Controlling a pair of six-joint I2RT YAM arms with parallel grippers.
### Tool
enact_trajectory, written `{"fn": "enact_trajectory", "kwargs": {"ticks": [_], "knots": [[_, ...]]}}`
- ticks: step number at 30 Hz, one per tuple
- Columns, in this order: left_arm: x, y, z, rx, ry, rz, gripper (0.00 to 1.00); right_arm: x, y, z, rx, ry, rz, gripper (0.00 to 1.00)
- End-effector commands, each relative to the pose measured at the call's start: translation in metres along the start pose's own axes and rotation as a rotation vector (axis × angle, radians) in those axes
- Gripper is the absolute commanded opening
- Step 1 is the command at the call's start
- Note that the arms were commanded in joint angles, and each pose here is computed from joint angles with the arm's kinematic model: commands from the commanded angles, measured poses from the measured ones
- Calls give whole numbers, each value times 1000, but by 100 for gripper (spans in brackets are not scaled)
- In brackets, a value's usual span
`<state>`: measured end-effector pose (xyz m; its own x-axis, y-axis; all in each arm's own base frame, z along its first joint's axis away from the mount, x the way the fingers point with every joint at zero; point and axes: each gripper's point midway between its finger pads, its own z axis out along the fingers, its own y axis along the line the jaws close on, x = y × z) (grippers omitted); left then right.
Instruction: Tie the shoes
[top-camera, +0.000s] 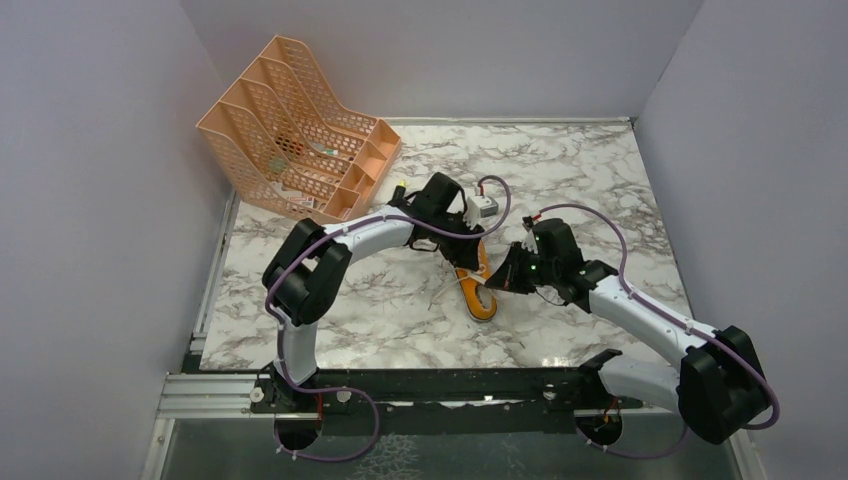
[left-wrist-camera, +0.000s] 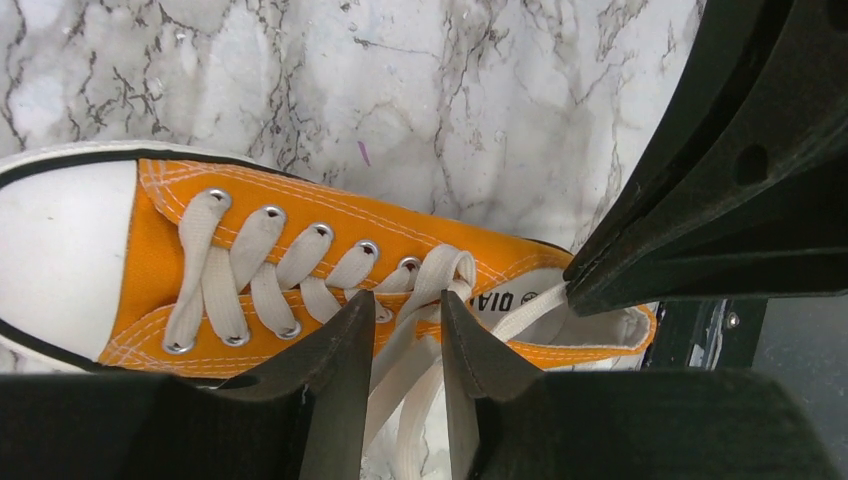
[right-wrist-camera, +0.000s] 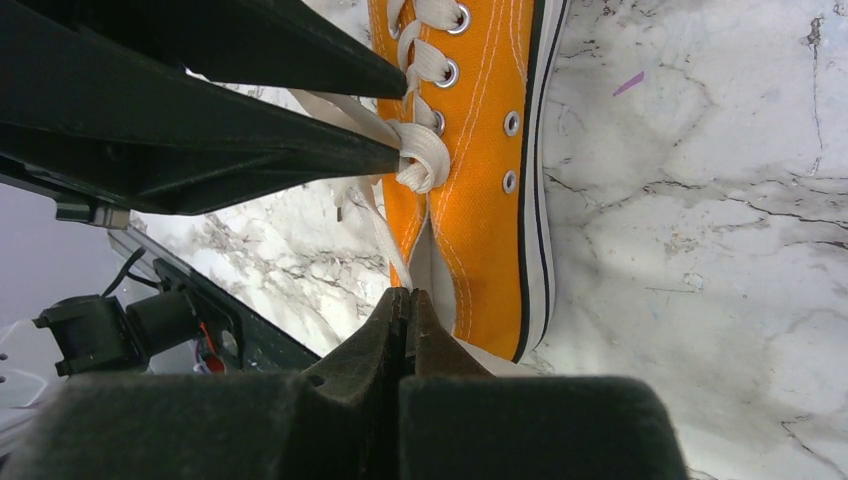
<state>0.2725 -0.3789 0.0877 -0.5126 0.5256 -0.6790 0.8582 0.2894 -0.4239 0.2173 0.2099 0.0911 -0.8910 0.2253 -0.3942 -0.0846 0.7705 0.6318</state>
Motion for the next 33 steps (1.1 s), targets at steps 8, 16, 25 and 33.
{"fn": "enact_trajectory", "kwargs": {"ticks": [8, 16, 25, 33], "knots": [[-3, -18, 0, 75, -23, 10, 24, 0, 7, -1, -28, 3, -17, 1], [-4, -24, 6, 90, -21, 15, 24, 0, 8, 2, -35, 7, -10, 1], [-6, -16, 7, 44, -22, 6, 20, 2, 9, 3, -46, 9, 36, 1], [-5, -14, 11, 43, -15, -20, 16, 3, 10, 3, -46, 9, 47, 1]]}}
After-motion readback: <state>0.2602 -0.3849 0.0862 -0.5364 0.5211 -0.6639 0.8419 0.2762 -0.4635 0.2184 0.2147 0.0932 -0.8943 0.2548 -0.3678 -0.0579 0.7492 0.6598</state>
